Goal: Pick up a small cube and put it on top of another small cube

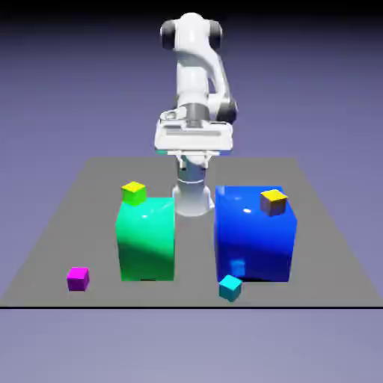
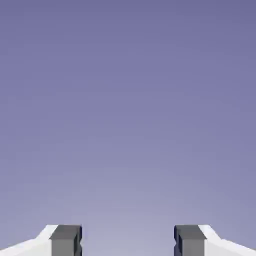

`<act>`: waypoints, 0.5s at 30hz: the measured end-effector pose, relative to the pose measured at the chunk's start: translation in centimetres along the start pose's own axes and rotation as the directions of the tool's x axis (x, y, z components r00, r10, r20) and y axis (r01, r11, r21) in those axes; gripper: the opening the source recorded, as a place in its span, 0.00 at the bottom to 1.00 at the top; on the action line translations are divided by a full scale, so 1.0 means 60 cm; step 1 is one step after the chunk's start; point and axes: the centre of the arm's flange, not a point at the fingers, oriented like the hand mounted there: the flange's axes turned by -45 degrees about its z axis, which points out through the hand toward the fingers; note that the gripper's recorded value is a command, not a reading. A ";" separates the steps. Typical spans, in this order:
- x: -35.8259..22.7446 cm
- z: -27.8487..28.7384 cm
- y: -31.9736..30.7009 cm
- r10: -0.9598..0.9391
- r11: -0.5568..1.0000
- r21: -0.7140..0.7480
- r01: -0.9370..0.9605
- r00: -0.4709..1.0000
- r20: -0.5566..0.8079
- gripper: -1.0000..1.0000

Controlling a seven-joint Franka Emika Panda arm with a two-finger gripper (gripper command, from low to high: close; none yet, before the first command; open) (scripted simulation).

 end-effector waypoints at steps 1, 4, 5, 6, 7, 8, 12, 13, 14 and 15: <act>0.006 0.017 0.000 0.020 1.000 -0.001 -0.020 0.999 0.041 0.50; 0.021 0.068 -0.001 0.081 0.997 -0.010 -0.080 0.984 0.162 0.50; 0.025 0.086 -0.002 0.101 0.995 -0.014 -0.100 0.974 0.202 0.50; 0.028 0.104 -0.003 0.122 0.993 -0.020 -0.120 0.963 0.241 0.50; 0.030 0.122 -0.004 0.142 0.990 -0.026 -0.140 0.949 0.280 0.50; 0.032 0.140 -0.005 0.162 0.987 -0.032 -0.160 0.934 0.318 0.50; 0.033 0.214 -0.011 0.240 0.969 -0.066 -0.237 0.852 0.465 0.50; 0.032 0.232 -0.013 0.258 0.964 -0.077 -0.255 0.827 0.500 0.50; 0.030 0.251 -0.015 0.276 0.958 -0.087 -0.272 0.800 0.533 0.50; 0.028 0.269 -0.017 0.293 0.952 -0.099 -0.289 0.771 0.566 0.50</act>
